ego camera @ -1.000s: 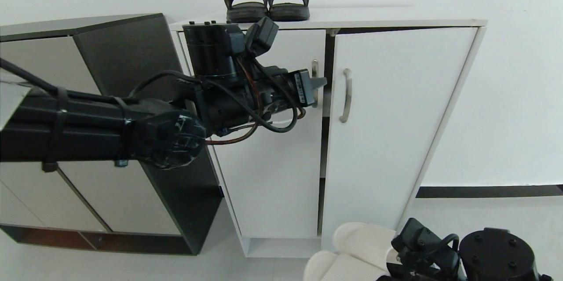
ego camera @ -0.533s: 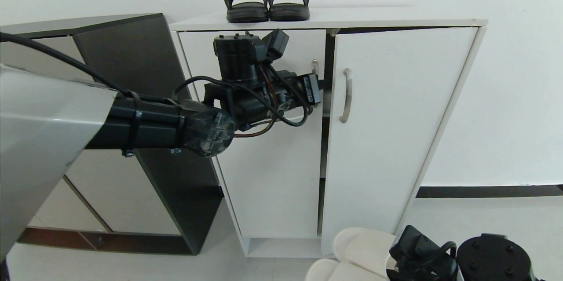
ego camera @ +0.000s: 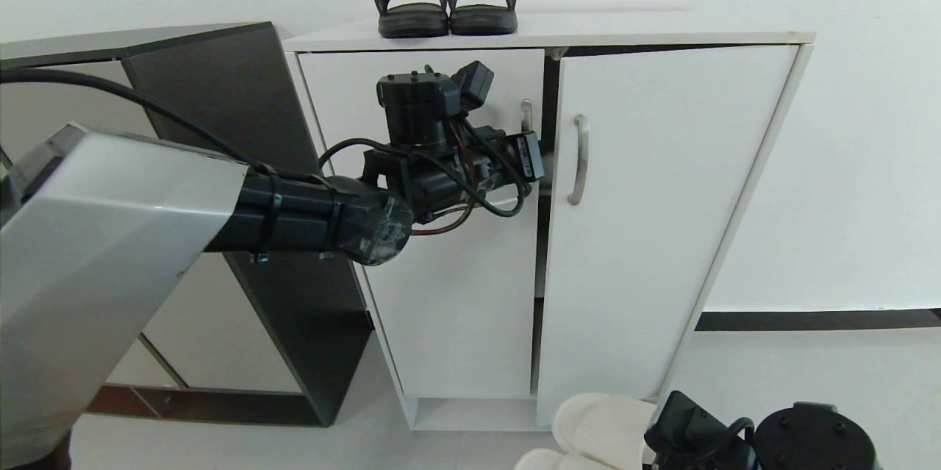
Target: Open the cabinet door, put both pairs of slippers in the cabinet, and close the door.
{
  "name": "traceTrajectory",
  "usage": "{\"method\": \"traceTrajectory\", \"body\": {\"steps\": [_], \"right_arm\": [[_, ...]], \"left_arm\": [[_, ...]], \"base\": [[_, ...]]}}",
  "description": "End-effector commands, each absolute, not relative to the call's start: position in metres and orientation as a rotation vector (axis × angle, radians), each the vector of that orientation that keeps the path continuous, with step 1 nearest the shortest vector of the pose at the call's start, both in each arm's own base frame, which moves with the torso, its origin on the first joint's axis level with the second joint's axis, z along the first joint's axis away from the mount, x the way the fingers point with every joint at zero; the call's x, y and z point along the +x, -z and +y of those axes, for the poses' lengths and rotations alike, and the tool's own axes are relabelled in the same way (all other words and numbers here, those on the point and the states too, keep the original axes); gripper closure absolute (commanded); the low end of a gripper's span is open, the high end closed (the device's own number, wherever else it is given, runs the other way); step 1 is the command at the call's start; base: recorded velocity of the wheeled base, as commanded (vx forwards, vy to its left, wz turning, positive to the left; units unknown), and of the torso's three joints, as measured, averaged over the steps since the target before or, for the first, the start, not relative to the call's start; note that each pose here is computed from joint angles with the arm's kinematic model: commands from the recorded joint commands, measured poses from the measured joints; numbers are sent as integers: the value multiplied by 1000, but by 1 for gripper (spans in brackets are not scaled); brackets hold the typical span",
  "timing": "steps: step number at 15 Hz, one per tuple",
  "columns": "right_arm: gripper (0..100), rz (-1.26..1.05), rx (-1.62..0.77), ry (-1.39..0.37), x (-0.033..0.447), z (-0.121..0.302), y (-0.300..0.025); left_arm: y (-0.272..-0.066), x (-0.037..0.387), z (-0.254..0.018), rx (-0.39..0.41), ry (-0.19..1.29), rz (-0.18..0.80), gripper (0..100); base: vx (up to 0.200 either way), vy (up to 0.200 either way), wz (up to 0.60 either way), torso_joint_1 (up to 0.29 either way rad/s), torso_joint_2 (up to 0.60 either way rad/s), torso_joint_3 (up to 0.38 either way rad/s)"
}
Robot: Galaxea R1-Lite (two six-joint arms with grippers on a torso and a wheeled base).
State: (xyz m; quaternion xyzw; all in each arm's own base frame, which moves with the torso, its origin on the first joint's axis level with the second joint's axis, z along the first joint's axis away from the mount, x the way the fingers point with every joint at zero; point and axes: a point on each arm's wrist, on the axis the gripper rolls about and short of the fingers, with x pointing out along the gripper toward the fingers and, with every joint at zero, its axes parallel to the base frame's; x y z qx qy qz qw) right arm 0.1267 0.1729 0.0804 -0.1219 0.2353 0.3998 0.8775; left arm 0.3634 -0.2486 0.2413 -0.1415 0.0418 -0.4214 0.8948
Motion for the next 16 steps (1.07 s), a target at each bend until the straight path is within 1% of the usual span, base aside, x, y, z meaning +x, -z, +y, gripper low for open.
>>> {"method": "traceTrajectory", "body": {"steps": [1, 3, 4, 6, 8, 10, 12, 14, 15, 16], "right_arm": [[100, 505, -269, -858, 121, 174, -77], [100, 511, -278, -872, 117, 175, -75], [100, 517, -281, -872, 118, 175, -74], [100, 522, -285, -877, 117, 176, -73], [100, 522, -287, -885, 116, 177, -73], [100, 522, -289, -886, 115, 177, -72], [100, 518, -277, -876, 117, 178, -73], [100, 475, -198, -803, 138, 186, -79], [100, 439, -142, -732, 152, 191, -83], [100, 417, -82, -616, 169, 198, -83]], "left_arm": [[-242, 355, -250, -292, 889, 98, 100], [-240, 341, -256, -287, 916, 113, 100], [-240, 329, -261, -285, 945, 95, 100], [-239, 296, -272, -294, 1026, 56, 100], [-239, 264, -282, -295, 1100, 61, 100], [-242, 255, -283, -296, 1123, 53, 100], [-243, 258, -280, -305, 1106, 33, 100], [-249, 268, -244, -293, 995, 18, 100], [-255, 267, -223, -280, 936, 11, 100], [-259, 258, -195, -241, 843, 18, 100]], "base": [[-200, 0, 0, 7, -2, 2], [-200, 0, 0, 0, 7, 5], [-200, 0, 0, 7, 7, 7], [-200, 0, 0, 2, 2, 0], [-200, 0, 0, 2, 2, 2], [-200, 0, 0, 0, -2, 2], [0, 0, 0, 0, 0, 0], [0, 0, 0, 0, 0, 0], [0, 0, 0, 0, 0, 0], [0, 0, 0, 0, 0, 0]]}}
